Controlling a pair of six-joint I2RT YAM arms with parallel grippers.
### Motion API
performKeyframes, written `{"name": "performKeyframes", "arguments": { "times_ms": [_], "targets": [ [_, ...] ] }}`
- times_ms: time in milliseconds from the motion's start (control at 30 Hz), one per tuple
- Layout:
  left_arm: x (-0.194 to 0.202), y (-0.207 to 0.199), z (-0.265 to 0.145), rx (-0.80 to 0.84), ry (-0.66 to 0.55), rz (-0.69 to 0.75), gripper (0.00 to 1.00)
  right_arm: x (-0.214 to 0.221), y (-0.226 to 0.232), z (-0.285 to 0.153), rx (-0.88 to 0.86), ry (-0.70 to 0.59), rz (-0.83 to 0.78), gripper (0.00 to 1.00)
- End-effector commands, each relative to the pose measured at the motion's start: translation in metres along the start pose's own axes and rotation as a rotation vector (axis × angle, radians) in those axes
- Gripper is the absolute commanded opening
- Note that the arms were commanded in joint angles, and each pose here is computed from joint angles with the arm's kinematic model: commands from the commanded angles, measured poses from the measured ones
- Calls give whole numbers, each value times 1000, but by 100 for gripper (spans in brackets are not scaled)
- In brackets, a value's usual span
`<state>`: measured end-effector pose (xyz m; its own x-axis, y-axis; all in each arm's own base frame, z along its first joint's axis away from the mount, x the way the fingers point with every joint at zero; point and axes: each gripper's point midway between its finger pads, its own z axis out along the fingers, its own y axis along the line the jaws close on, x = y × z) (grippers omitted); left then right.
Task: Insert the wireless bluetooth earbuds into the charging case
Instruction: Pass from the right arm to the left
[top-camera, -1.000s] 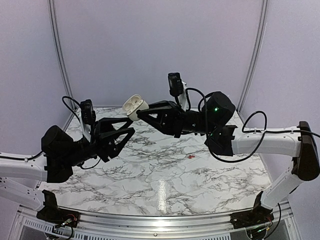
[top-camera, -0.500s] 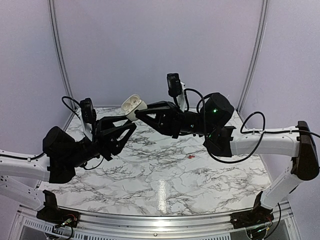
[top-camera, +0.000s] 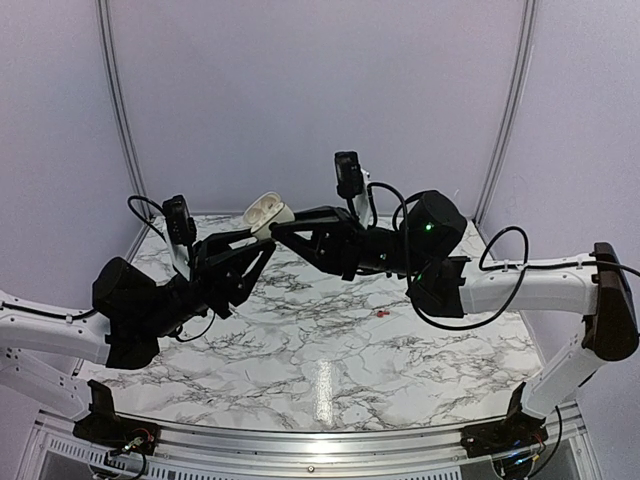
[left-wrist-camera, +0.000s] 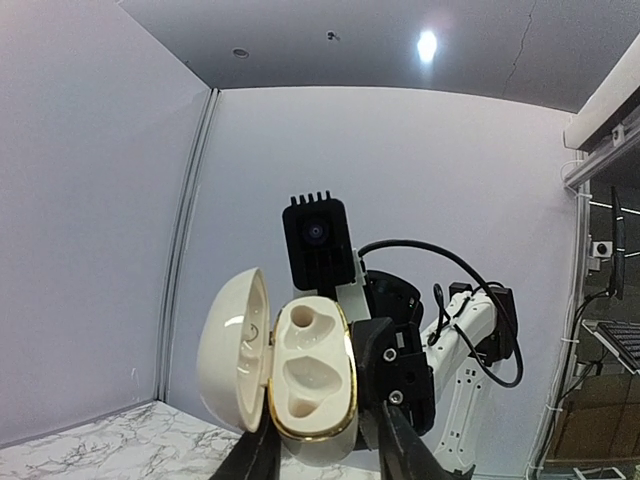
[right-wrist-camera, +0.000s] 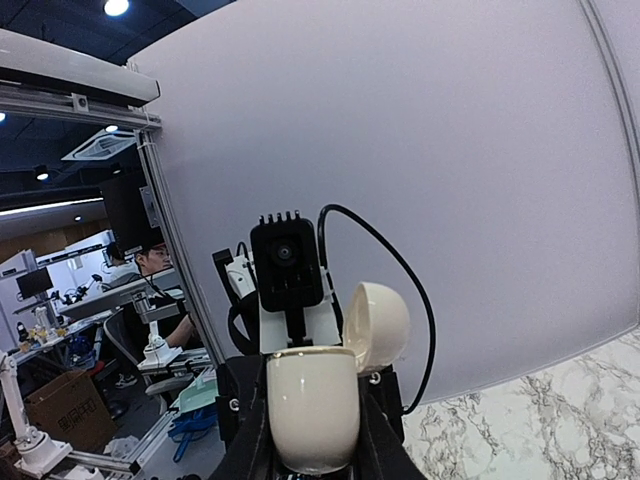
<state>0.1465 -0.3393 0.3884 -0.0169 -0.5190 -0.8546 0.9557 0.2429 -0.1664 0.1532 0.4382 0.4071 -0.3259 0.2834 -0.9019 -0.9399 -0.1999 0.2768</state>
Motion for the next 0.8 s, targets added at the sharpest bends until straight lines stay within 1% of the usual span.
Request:
{"name": "performKeyframes", "arguments": {
  "times_ms": [0, 167, 367, 567, 600, 633, 667, 700, 767],
  "targets": [
    [-29, -5, 6, 7, -104, -6, 34, -10, 8, 0, -10, -36, -29, 0],
    [-31, -5, 6, 9, -114, -10, 30, -8, 8, -1, -6, -36, -26, 0],
    [-30, -7, 5, 18, -114, -8, 19, -10, 10, -2, -11, -42, -27, 0],
    [-29, -11, 4, 40, -110, 3, 16, -11, 11, -2, -15, -43, -23, 2],
    [-29, -11, 3, 41, -109, 3, 16, -11, 11, -2, -13, -42, -21, 5],
    [-29, -11, 3, 40, -107, 4, 15, -10, 10, -3, -7, -39, -18, 11],
    [-28, -10, 2, 34, -105, 7, 14, -11, 8, -3, -1, -36, -16, 18],
    [-27, -9, 0, 30, -97, 10, 13, -11, 7, -4, 5, -30, -11, 29],
    [-24, -9, -3, 24, -76, 22, 11, -10, 4, -7, 19, -18, -2, 48]
  ]
}}
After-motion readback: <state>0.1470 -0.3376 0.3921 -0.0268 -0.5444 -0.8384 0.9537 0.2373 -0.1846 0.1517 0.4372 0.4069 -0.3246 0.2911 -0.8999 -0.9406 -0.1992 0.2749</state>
